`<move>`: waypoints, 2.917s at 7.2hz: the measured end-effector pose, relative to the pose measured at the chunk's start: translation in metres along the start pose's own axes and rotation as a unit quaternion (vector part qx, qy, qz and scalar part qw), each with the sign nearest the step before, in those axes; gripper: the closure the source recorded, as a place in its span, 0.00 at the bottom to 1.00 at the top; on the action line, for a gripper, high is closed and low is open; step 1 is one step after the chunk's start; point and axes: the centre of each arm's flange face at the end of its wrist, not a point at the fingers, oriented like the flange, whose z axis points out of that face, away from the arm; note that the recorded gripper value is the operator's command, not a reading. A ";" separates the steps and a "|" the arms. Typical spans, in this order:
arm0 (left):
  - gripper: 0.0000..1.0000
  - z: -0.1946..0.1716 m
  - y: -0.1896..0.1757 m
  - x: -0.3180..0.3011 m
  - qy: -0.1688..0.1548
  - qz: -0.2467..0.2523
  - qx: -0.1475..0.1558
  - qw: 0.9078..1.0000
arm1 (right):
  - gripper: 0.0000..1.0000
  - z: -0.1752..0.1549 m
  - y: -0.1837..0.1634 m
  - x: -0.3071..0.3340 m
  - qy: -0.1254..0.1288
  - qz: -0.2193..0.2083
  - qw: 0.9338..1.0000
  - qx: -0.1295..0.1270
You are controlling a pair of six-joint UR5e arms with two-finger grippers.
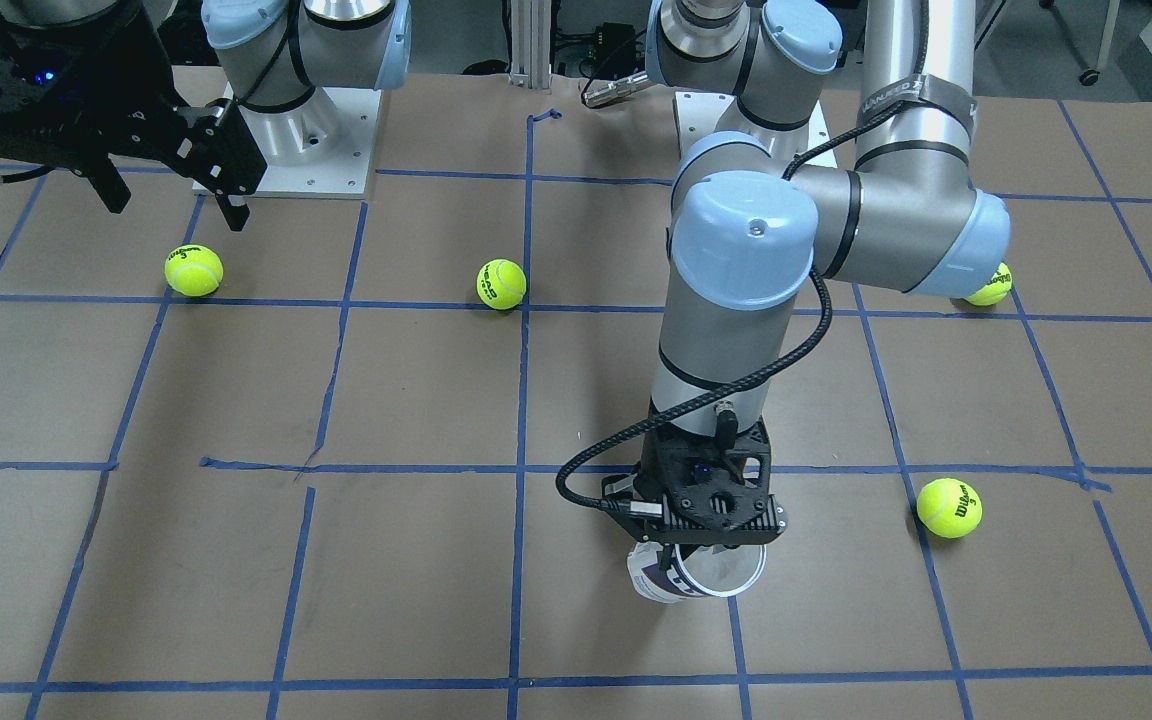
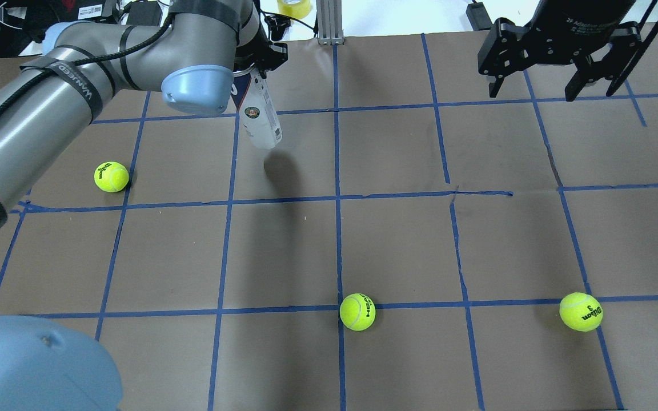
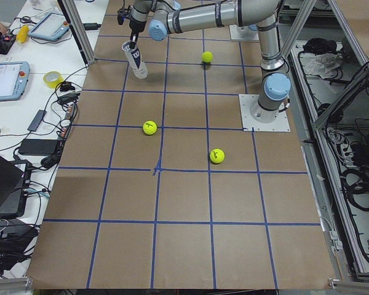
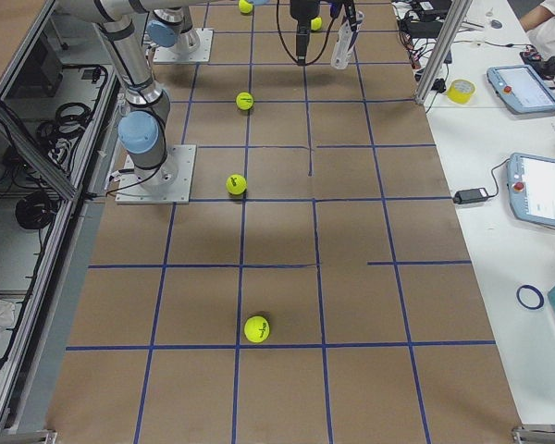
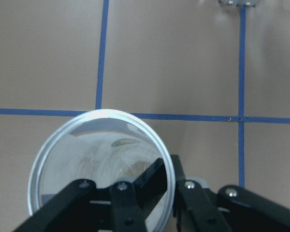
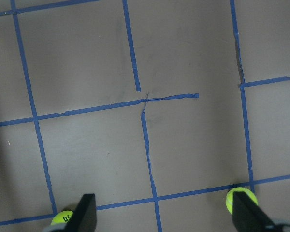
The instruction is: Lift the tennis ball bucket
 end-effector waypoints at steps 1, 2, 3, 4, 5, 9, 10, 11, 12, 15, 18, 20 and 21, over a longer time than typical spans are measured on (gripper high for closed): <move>1.00 0.006 0.008 0.010 0.001 0.007 0.000 1.000 | 0.00 0.000 0.000 0.000 0.000 0.000 1.000 0.000; 0.77 0.010 0.013 0.017 0.003 0.010 0.002 1.000 | 0.00 0.000 0.000 0.000 0.000 0.000 1.000 0.000; 0.01 0.012 0.016 0.020 0.005 0.012 0.002 1.000 | 0.00 0.000 0.000 0.000 0.001 0.000 1.000 0.000; 0.00 0.013 0.018 0.021 0.006 0.014 0.000 1.000 | 0.00 0.001 0.000 0.000 0.000 0.000 1.000 -0.001; 0.00 0.014 0.019 0.021 0.007 0.017 -0.003 1.000 | 0.00 0.001 0.000 0.000 0.001 0.000 1.000 -0.001; 0.00 -0.032 0.008 0.017 0.015 0.011 -0.015 1.000 | 0.00 0.002 0.000 0.000 0.001 0.003 1.000 -0.002; 0.00 -0.064 -0.002 0.006 0.009 0.006 -0.033 0.999 | 0.00 0.002 0.000 0.000 0.001 0.004 1.000 -0.002; 0.00 -0.095 -0.010 -0.018 0.000 -0.003 -0.054 0.999 | 0.00 0.002 0.000 0.000 0.001 0.005 1.000 -0.002; 0.00 -0.121 -0.015 -0.054 -0.007 -0.012 -0.072 0.997 | 0.00 0.002 0.000 0.000 0.001 0.006 1.000 -0.002; 0.00 -0.176 0.009 -0.164 -0.021 0.007 -0.123 0.992 | 0.00 0.002 0.000 -0.001 -0.002 0.006 1.000 -0.001; 0.00 -0.189 0.060 -0.204 -0.025 -0.033 -0.150 0.988 | 0.00 -0.004 -0.008 -0.002 -0.011 0.001 0.999 0.032; 0.00 -0.185 0.075 -0.202 -0.023 -0.046 -0.157 0.986 | 0.00 -0.005 -0.010 -0.002 -0.012 0.001 0.999 0.039; 0.00 -0.182 0.078 -0.201 -0.024 -0.049 -0.159 0.986 | 0.00 -0.005 -0.010 -0.002 -0.012 0.001 0.999 0.040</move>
